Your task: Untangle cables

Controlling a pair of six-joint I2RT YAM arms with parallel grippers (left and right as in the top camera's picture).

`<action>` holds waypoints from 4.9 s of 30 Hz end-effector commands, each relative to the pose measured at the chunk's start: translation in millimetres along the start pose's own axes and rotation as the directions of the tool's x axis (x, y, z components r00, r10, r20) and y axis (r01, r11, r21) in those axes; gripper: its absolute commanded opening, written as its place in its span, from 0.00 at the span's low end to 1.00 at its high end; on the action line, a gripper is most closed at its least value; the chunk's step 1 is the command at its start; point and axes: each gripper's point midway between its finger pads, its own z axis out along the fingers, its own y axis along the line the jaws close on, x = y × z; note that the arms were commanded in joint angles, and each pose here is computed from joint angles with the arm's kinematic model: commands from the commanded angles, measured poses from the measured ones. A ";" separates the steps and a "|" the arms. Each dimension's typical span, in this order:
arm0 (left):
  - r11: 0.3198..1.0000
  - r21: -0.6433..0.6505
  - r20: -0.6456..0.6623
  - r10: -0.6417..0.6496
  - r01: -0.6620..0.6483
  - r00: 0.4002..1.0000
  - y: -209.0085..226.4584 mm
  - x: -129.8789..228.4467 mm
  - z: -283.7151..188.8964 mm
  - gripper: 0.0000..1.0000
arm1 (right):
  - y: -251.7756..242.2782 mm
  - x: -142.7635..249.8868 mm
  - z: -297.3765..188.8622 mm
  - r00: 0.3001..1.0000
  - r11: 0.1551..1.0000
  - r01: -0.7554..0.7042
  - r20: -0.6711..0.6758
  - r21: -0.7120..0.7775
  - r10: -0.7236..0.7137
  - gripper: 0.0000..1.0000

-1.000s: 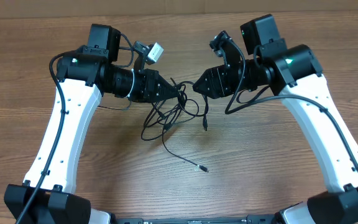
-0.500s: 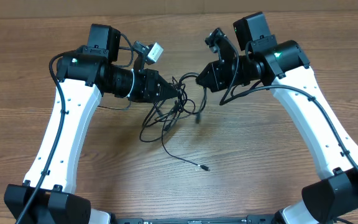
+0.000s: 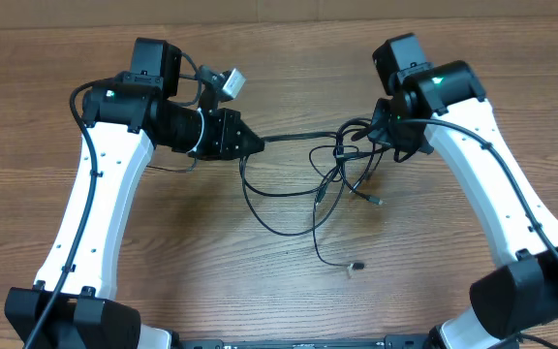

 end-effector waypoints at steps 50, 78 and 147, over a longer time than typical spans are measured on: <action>0.875 0.038 -0.096 0.484 -0.483 0.870 -46.9 -10.7 155.5 0.60 | -38.4 -99.9 -84.0 0.988 0.781 -0.123 0.001 -0.612 0.156 0.93; 0.688 -0.371 -0.247 0.575 -0.624 0.780 16.7 -1.8 282.3 0.33 | -101.5 -92.5 -66.3 0.976 0.845 -0.204 -0.037 -0.494 0.214 0.94; 0.974 0.223 -0.150 0.059 -0.025 0.987 -43.2 -36.5 41.5 0.04 | 121.5 77.7 -52.4 0.879 0.668 0.213 -0.160 -0.713 -0.450 0.88</action>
